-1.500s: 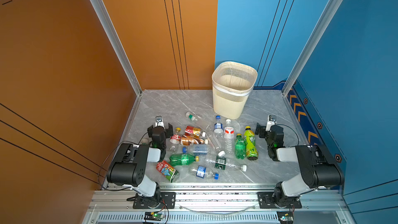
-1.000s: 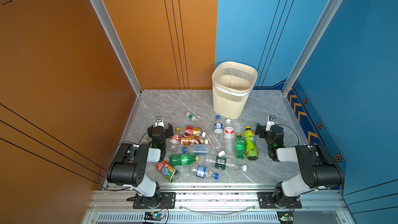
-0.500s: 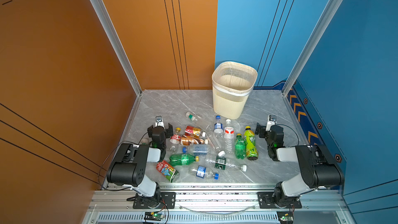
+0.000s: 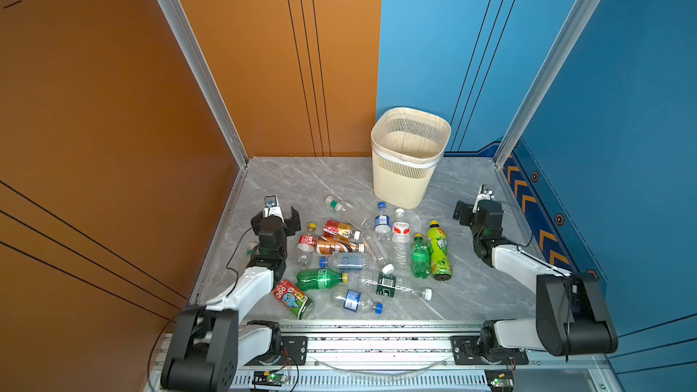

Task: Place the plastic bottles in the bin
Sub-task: 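Move the right gripper toward the yellow-green VITA bottle, then close the right gripper around the yellow-green VITA bottle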

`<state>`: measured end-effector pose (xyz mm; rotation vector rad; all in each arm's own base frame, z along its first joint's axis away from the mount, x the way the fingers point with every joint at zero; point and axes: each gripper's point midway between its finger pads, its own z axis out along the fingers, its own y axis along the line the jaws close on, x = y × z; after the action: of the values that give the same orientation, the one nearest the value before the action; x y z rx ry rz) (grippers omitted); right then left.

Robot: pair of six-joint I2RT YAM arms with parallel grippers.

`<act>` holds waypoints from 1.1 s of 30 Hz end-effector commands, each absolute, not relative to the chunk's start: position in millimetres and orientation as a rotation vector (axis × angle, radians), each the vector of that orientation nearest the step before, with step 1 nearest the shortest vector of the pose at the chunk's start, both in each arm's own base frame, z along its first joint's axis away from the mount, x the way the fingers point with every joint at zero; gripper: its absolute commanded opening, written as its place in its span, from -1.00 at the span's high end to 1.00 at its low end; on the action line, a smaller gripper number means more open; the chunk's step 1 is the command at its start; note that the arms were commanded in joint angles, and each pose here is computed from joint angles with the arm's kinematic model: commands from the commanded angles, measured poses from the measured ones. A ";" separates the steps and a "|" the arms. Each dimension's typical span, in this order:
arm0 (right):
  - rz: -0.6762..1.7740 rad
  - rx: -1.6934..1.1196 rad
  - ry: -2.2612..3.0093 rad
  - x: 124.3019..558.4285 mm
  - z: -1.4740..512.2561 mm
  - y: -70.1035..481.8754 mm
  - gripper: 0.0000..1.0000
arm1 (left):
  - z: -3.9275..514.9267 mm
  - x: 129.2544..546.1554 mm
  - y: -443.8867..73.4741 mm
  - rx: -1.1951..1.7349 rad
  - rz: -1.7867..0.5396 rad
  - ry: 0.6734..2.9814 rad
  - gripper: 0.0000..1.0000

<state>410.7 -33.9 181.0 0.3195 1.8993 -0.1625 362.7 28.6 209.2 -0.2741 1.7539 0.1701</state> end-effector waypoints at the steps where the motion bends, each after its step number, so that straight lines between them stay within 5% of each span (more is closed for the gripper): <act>1: -0.111 0.621 1.964 382.3 180.8 -48.3 -0.99 | 235.9 327.3 47.3 -0.495 0.108 1.798 -0.95; 6: 0.266 0.555 2.066 378.0 176.2 -15.7 -1.00 | 236.4 303.5 56.2 -0.470 0.116 1.779 -0.95; 18: 0.152 0.363 2.436 276.0 134.0 52.2 -0.99 | 231.5 308.7 46.6 -0.408 0.091 1.912 -0.95; 33: 0.145 0.350 2.549 257.5 84.0 70.6 -0.86 | 233.8 308.9 43.1 -0.392 0.082 1.901 -0.95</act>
<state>257.4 72.9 91.5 0.3261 2.5423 0.1756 308.5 47.7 223.4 -0.4160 1.9121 0.1010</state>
